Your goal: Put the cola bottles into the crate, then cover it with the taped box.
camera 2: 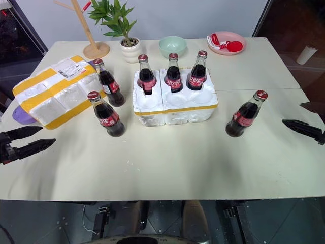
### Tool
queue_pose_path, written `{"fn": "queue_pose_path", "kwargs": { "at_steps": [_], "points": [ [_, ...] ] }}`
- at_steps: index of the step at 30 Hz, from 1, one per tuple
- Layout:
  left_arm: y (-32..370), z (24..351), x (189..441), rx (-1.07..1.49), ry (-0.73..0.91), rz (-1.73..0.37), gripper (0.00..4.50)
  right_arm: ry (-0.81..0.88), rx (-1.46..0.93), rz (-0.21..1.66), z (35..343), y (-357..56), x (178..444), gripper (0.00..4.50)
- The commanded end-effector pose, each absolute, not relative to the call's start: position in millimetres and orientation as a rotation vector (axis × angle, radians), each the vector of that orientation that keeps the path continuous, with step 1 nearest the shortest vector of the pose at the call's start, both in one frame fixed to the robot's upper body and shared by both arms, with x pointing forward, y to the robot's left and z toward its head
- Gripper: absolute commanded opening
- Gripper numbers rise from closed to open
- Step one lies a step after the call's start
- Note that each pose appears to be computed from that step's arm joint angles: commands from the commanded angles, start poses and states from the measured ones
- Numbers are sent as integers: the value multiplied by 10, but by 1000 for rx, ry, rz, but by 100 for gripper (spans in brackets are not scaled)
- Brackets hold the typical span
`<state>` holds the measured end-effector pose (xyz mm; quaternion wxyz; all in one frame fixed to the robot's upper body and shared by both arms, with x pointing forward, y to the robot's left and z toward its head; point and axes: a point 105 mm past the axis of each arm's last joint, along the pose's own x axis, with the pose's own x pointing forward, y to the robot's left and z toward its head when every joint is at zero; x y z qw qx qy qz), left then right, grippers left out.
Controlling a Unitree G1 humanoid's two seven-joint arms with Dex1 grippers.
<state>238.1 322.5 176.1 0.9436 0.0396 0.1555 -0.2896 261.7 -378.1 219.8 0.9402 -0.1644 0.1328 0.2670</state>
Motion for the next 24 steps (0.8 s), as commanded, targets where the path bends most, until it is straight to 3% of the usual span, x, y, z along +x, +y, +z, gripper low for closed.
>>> {"fn": "queue_pose_path", "kwargs": {
  "at_steps": [1,24],
  "points": [
    [3225,1871,2421,116,271,-574,444,222,-345,539,2279,-3775,2613,450],
    [3022,1941,2539,79,217,-646,444,194,-317,515,2331,-3798,2623,450]
  ]
}}
